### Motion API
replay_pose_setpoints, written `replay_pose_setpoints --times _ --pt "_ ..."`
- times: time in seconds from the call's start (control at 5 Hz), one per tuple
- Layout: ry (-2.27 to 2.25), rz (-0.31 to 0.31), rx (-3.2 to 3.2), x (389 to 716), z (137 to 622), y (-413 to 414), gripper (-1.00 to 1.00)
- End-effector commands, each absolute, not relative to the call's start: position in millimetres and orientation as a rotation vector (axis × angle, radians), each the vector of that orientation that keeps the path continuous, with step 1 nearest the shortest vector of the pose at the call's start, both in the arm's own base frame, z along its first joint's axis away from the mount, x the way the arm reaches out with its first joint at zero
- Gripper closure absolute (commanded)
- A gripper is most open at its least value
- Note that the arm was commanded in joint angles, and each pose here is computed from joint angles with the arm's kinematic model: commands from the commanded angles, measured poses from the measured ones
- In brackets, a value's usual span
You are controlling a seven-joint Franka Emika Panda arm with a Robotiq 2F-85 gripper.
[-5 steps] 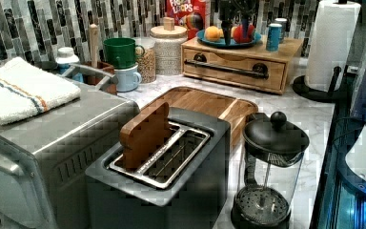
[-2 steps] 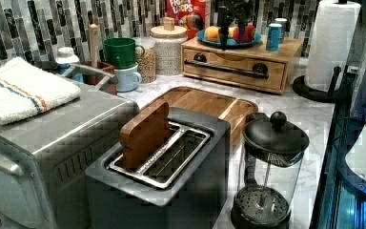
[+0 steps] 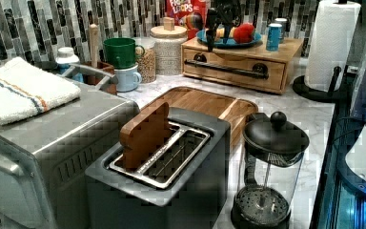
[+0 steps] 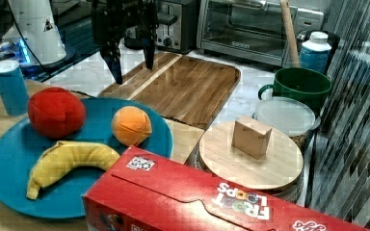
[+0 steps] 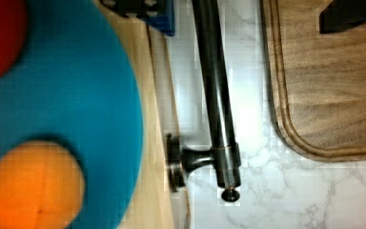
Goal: Open the drawer.
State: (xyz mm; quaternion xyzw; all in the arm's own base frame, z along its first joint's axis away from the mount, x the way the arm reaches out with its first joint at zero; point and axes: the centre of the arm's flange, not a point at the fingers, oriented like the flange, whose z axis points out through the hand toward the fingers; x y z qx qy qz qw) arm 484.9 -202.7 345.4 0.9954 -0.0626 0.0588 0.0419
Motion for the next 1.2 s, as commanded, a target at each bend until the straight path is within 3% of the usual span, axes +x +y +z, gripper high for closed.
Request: replay_pose_setpoints --times 0.2,0.6,1.2 --pt "-0.123 0.176 3.059 486.9 290.8 -197.9 -1.00" --pt "-0.108 0.168 3.026 477.9 267.5 -201.2 -1.00" --pt "-0.055 0.204 3.074 496.4 251.2 -165.3 -1.00"
